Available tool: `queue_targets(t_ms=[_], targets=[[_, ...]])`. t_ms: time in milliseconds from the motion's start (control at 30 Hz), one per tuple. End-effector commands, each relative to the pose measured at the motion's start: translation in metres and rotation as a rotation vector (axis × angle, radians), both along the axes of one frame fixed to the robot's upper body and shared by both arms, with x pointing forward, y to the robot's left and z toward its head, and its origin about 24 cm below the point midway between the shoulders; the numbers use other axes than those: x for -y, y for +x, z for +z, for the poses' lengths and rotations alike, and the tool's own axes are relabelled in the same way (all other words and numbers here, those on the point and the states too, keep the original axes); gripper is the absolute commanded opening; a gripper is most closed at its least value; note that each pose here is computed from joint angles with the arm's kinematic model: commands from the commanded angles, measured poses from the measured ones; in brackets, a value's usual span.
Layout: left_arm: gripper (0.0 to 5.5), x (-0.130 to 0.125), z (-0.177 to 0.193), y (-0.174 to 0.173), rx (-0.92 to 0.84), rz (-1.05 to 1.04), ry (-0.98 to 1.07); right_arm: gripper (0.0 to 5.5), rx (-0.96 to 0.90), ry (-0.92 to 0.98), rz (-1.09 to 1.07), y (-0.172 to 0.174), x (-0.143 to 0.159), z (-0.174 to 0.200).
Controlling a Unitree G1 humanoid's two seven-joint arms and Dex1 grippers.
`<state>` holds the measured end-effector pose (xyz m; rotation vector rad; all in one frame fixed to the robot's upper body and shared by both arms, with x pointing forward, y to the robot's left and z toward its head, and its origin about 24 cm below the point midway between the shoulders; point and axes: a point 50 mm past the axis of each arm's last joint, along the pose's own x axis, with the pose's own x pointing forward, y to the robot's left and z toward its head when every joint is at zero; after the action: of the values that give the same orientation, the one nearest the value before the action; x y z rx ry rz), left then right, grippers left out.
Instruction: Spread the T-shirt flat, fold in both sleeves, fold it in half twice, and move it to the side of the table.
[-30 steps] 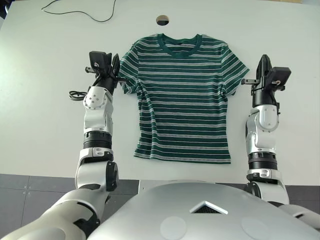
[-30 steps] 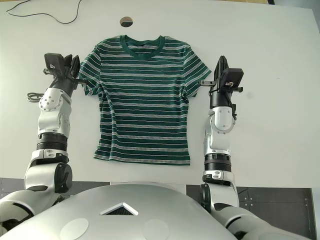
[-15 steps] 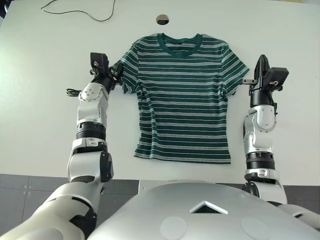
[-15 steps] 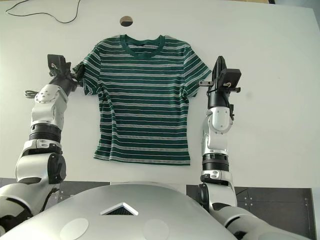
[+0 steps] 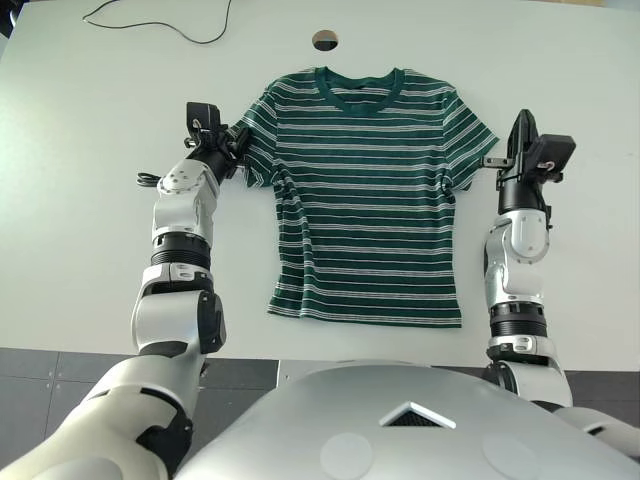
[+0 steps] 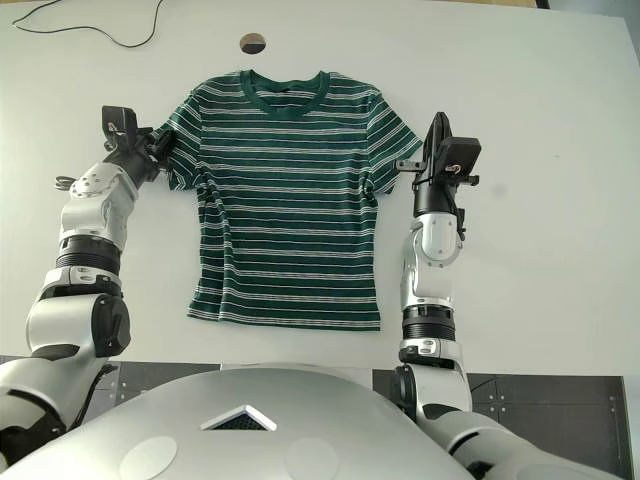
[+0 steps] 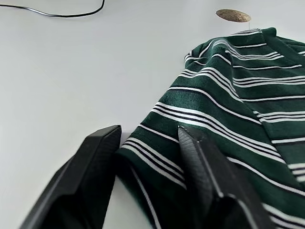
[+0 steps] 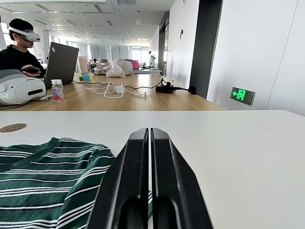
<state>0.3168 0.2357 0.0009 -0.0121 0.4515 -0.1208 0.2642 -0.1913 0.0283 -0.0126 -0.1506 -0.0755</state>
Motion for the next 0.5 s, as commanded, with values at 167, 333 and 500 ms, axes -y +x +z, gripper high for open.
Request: queue_targets(t_ms=[167,333,500], targets=[[0.83,0.004,-0.019,-0.014,-0.081,0.014,-0.035,0.10,-0.002,-0.001,-0.009,0.000,0.001,-0.002],[0.13,0.013,0.009,-0.005,0.056,-0.011,-0.039,0.10,-0.008,-0.009,-0.005,0.001,0.000,-0.004],[0.13,0.054,0.034,-0.003,0.139,-0.145,-0.068,0.10,-0.014,-0.005,0.003,0.002,-0.003,-0.006]])
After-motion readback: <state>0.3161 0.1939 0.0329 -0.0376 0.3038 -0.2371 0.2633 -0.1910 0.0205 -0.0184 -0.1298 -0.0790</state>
